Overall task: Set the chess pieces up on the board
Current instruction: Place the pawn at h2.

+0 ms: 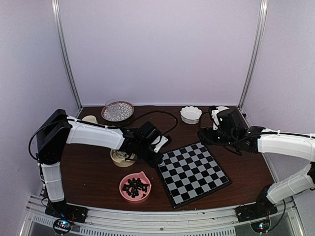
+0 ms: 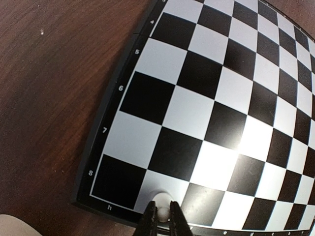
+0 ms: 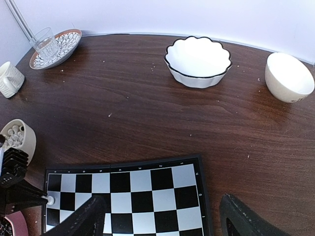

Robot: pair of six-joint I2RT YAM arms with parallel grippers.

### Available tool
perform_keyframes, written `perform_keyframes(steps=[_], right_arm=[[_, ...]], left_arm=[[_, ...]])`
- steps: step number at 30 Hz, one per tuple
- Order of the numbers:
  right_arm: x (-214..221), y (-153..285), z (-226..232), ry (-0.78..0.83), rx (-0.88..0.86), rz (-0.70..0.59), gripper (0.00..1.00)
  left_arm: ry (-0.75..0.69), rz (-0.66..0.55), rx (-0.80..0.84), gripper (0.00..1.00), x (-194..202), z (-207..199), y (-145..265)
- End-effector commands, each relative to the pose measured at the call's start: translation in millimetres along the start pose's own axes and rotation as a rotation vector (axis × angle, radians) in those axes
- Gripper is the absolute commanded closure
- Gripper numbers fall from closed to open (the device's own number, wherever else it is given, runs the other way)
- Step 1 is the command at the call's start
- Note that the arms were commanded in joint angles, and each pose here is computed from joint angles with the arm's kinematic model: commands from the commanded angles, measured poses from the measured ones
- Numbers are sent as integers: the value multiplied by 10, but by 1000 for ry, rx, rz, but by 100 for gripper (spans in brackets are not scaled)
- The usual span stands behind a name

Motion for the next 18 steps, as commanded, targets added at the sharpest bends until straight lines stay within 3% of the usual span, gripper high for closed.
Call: perform_keyframes(steps=[1, 5, 18], right_arm=[[-29, 53, -8, -1, 8, -24, 17], [-35, 61, -8, -2, 7, -26, 17], [-32, 63, -9, -3, 7, -27, 17]], left_arm=[[-16, -4, 22, 93, -50, -72, -47], [-18, -5, 21, 92, -58, -73, -51], [-20, -25, -7, 74, -114, -63, 68]])
Point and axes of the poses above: each gripper's point midway between its finger pads, its own y axis back along the fingers, its own z axis along the line the jaws close on, x = y × z, the point moved 6 cm from there along y, back along the fingers, and after that the axes turned 2 degrees about y, right-handed, at the moved point
